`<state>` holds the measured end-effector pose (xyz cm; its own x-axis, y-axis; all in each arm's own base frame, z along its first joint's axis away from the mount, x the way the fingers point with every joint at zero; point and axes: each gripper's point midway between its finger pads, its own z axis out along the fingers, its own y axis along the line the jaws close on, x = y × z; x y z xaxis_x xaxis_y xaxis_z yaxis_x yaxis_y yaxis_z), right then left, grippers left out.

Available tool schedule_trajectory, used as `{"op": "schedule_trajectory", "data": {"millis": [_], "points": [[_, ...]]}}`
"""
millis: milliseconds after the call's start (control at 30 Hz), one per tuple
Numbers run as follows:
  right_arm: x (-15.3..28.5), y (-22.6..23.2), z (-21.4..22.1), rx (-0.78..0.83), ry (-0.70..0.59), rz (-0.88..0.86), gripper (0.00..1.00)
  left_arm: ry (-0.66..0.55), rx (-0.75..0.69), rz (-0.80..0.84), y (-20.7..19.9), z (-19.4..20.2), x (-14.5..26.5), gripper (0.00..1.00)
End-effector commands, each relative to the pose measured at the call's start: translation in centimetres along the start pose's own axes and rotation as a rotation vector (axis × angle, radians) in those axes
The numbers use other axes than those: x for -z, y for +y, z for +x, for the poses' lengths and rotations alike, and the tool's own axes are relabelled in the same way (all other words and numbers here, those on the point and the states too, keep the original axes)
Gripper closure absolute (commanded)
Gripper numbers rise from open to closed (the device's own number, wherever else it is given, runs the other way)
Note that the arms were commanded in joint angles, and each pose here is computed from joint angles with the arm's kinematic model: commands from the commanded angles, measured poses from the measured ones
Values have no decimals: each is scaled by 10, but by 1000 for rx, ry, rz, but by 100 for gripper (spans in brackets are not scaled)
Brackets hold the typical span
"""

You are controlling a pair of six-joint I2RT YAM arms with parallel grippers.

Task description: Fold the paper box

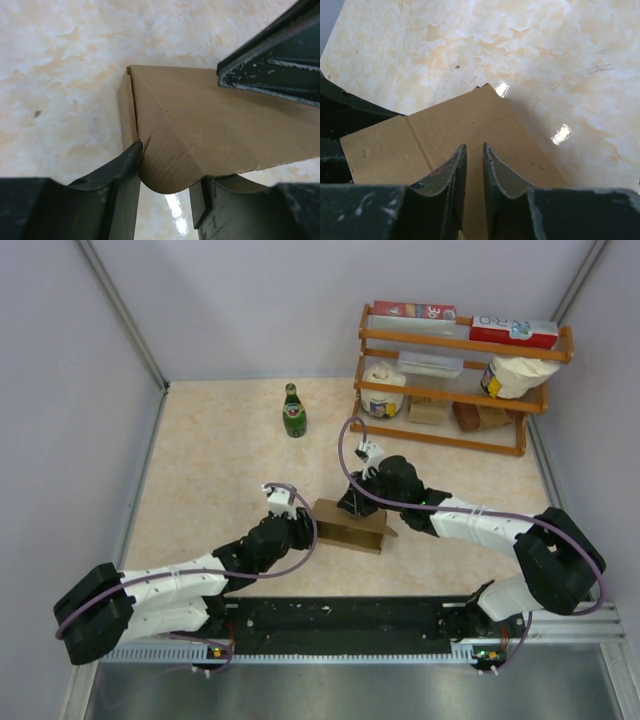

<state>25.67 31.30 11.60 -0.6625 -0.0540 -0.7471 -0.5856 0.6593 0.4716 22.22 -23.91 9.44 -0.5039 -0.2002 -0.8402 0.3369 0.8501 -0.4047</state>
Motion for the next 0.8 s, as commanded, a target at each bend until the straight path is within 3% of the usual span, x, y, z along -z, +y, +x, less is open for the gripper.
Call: {"op": "schedule_trajectory", "data": {"millis": [0,433,767], "points": [[-4,5,-2,17,-21,-30,81,48,45,120,-17,9,16,54],[-5,-3,24,36,-17,-2,81,155,64,251,-28,28,51,51],[4,-19,26,81,-134,71,81,206,90,587,-78,19,101,52]]}}
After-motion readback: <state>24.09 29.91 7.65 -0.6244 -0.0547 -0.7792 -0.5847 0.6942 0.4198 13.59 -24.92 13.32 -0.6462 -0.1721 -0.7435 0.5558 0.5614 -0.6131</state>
